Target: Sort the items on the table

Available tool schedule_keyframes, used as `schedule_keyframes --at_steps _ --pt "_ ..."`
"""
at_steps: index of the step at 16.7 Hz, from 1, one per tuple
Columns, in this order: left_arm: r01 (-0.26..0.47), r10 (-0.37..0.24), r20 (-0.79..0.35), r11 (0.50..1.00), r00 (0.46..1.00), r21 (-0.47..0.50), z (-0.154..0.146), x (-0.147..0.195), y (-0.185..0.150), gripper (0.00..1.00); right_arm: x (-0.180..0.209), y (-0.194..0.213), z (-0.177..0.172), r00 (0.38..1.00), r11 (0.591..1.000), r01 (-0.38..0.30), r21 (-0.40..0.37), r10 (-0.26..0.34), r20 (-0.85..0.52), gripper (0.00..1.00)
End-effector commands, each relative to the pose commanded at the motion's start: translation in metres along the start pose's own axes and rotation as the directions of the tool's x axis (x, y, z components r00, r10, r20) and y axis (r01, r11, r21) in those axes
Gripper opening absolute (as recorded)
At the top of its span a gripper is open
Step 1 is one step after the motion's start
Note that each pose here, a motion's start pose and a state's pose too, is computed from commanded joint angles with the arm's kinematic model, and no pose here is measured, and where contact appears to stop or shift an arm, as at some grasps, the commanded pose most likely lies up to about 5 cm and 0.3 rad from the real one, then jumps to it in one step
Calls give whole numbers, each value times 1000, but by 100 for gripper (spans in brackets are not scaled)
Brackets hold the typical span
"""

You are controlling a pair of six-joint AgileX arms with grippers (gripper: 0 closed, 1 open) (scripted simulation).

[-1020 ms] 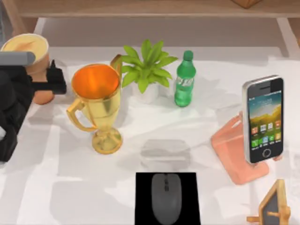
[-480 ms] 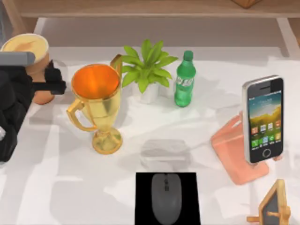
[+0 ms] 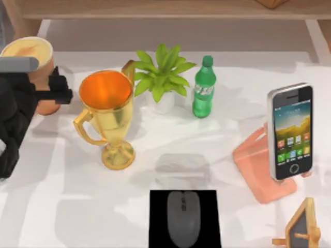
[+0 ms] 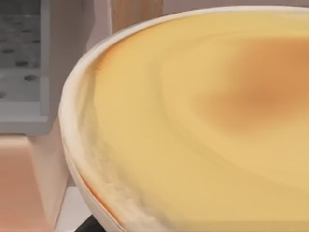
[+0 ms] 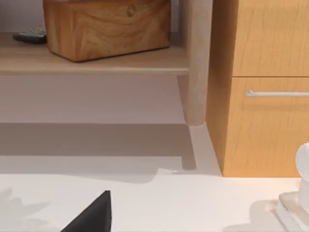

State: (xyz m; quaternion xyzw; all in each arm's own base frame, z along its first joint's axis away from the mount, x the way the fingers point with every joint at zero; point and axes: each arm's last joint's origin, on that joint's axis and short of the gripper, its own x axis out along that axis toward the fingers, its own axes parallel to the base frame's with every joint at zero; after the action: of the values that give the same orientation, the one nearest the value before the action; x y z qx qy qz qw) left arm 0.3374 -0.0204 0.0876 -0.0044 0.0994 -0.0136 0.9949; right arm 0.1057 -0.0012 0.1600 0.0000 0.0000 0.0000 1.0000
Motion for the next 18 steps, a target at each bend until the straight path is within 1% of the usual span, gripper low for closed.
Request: schedule_keyframes --at_steps 4,8,12,15,18 --pt "0 0 0 1000 1000 2 1 0 0 0 0 0 0 1000 1000 0 0 0 0 100" --pt "1 -1 -1 1000 1000 2 9 -2 0 0 0 0 0 1000 1000 0 0 0 0 100" --pt "0 0 -4 1000 1000 3 8 -2 0 0 0 0 0 1000 1000 0 0 0 0 100" --pt "22 -22 78 1000 997 1 33 0 -9 0 0 0 0 1000 1000 0 0 0 0 100" --pt "69 -68 154 998 986 0 67 -2 -28 0 0 0 0 1000 1000 0 0 0 0 100"
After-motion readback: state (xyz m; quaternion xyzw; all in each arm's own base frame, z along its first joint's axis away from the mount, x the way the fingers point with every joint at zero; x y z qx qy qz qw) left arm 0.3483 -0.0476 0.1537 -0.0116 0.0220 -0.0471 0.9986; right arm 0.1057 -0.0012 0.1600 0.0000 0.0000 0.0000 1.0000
